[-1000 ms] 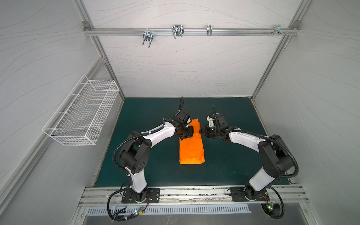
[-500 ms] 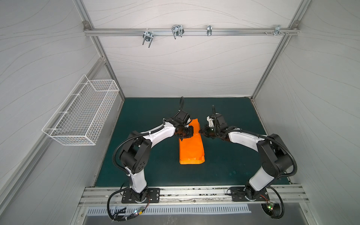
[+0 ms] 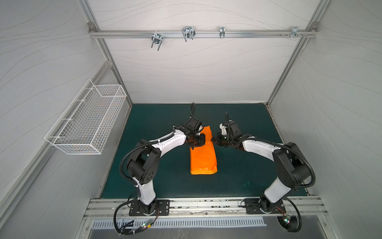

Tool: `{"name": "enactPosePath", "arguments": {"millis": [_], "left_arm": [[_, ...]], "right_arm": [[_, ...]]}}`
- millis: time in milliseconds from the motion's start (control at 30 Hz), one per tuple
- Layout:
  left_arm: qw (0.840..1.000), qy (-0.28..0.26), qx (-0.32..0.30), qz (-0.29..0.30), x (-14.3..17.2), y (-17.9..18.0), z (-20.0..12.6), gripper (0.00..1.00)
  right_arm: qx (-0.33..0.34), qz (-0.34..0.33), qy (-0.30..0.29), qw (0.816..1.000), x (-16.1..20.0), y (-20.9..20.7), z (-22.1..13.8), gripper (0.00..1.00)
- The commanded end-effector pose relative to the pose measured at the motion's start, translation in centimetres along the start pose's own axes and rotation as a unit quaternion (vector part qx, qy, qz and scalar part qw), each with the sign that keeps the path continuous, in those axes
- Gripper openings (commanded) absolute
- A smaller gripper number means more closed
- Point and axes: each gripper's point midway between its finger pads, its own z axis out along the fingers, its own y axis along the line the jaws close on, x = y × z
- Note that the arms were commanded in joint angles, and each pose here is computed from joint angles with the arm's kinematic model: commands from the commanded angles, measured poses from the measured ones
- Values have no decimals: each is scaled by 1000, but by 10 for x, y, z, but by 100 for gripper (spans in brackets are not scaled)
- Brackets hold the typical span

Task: Wrap a gift box in wrapping paper
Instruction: Wrap the gift box with the wrapping paper.

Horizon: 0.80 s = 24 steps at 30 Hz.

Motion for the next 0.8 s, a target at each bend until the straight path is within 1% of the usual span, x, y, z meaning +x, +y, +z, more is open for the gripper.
{"name": "enactPosePath", "arguments": {"millis": [0,433,767], "left_arm": [[995,67,-70,-11,38,36,25,8],[995,67,-69,-11,37,36,25,8],[995,69,-71,-12,39,38,26,8]], "right_arm": [[26,13,5,1000,7,-15,0,0],[26,15,-9,1000,0,-16,-8,0],[10,7,-10,1000,-7,-6,-10,0]]}}
